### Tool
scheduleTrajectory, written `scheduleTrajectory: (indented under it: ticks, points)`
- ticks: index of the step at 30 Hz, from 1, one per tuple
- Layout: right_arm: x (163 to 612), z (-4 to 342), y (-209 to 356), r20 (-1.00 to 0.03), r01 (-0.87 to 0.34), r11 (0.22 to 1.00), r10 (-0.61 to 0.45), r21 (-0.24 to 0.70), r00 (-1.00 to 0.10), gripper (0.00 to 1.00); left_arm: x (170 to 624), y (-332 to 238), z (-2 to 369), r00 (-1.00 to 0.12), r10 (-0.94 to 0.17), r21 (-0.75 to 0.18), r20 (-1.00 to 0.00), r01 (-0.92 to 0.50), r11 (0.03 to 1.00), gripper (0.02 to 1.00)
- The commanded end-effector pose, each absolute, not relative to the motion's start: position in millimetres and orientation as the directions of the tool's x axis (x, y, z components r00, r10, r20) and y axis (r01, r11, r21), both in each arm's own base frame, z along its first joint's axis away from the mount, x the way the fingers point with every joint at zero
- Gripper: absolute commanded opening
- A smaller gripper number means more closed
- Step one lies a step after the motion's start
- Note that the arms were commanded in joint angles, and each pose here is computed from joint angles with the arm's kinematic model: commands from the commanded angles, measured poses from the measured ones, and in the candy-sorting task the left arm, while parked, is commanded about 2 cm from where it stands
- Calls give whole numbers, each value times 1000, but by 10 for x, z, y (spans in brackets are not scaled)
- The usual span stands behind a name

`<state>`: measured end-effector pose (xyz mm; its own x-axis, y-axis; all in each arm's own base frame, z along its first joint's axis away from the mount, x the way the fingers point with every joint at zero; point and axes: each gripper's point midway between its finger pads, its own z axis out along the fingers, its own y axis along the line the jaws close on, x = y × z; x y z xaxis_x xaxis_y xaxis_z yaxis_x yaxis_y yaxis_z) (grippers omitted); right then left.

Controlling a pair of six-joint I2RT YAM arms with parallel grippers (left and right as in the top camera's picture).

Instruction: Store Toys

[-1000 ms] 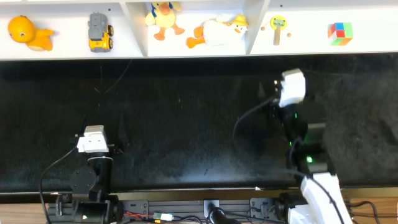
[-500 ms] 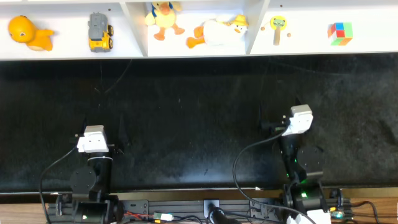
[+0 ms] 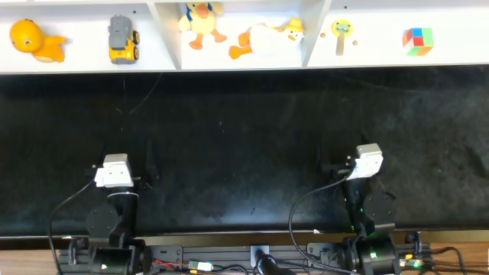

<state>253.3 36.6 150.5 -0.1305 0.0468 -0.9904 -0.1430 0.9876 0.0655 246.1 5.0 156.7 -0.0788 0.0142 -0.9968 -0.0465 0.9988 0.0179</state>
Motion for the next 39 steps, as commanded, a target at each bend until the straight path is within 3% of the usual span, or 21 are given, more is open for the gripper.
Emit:
scheduleTrajectory:
  ticks: [1,9,14,39]
  points:
    - [2512,1384,281,-985,-107,992,55,73,-163,996,2456,46,1579,-73,34,37,-997,-44,998,998]
    - [2526,1389,95,-985,-35,997,68,74,-157,996,2456,46,1579,-73,34,37,-997,-44,998,998]
    - [2471,1794,59,-997,-33,997,70,70,17,996,2456,46,1579,-73,34,37,-997,-44,998,998]
    - [2467,1719,46,-997,-26,997,70,71,-13,996,2456,46,1579,-73,34,37,-997,-44,998,998]
